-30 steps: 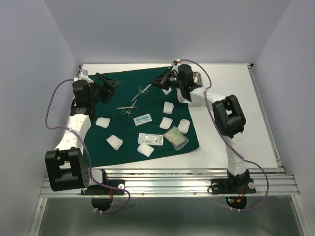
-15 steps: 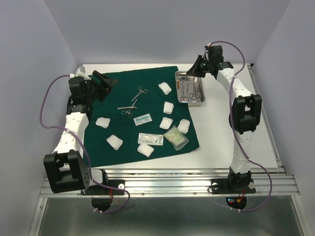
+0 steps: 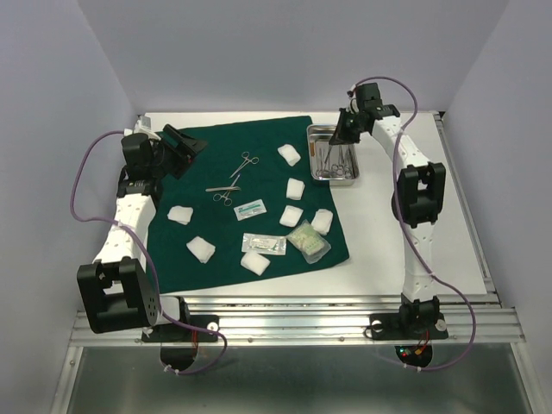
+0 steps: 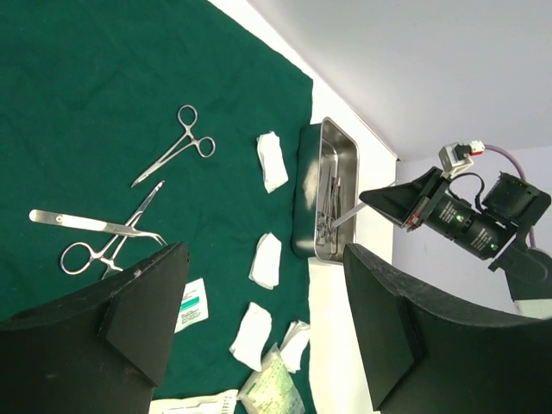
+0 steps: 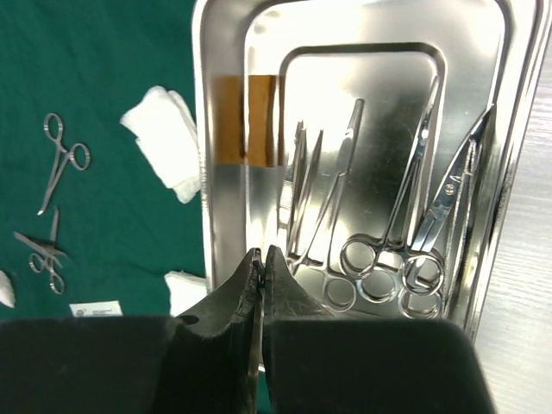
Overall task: Prepare the surgical pack
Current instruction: Place the medical item in the container.
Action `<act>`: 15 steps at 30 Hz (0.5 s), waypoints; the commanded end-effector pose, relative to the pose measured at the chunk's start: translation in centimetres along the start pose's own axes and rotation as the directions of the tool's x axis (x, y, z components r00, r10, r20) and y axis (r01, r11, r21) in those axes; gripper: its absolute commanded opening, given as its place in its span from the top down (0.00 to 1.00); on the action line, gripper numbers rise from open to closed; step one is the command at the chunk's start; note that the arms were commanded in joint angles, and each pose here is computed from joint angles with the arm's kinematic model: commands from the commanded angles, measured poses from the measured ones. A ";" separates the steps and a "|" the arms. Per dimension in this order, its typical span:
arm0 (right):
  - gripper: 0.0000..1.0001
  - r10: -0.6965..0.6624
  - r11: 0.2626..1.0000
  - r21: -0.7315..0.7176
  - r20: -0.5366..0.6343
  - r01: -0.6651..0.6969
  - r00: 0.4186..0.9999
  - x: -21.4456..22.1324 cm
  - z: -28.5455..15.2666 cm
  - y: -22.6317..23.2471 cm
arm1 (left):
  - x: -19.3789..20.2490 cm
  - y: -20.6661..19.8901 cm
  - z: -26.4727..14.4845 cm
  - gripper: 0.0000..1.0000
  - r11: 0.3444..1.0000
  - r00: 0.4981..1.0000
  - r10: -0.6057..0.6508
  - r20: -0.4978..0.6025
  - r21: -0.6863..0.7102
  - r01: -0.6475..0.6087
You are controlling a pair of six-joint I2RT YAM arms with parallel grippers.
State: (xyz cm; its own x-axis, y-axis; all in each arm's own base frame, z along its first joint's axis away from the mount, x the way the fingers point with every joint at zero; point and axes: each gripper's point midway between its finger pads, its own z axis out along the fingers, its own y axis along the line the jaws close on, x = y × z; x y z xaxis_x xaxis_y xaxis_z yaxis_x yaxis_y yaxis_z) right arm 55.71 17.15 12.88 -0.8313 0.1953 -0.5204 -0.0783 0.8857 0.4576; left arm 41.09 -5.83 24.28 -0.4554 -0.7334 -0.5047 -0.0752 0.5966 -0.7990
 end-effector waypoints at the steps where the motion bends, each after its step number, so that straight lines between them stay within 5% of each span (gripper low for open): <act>1: 0.99 -0.062 0.998 0.030 0.004 0.062 0.998 0.0 0.5 0.4 | -1.4 -2.1 -0.5 0.17 0.997 0.998 0.047 0.031 0.057 -0.049; 10: 0.98 -0.134 0.988 0.078 -0.026 0.135 0.991 2.2 3.3 1.8 | -1.2 -1.9 -0.6 0.17 0.997 0.999 0.046 0.024 0.055 -0.047; 12: 0.69 -0.133 0.987 0.082 -0.027 0.135 0.991 2.3 3.6 2.1 | -1.1 -1.9 -0.7 0.17 0.998 0.999 0.045 0.021 0.049 -0.046; 15: 0.47 -0.128 0.987 0.099 0.019 0.126 0.992 1.3 2.8 2.3 | -1.2 -1.9 -0.9 0.17 0.997 0.998 0.057 0.026 0.045 -0.058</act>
State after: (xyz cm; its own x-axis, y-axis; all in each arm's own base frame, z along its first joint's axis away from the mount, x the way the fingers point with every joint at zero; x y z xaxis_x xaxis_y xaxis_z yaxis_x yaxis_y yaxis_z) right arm 54.07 21.27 8.11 -0.8643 0.0610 -0.4993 -0.1302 0.9317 0.3392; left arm 41.01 -5.90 24.03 -0.4638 -0.7310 -0.5005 -0.0793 0.5970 -0.7983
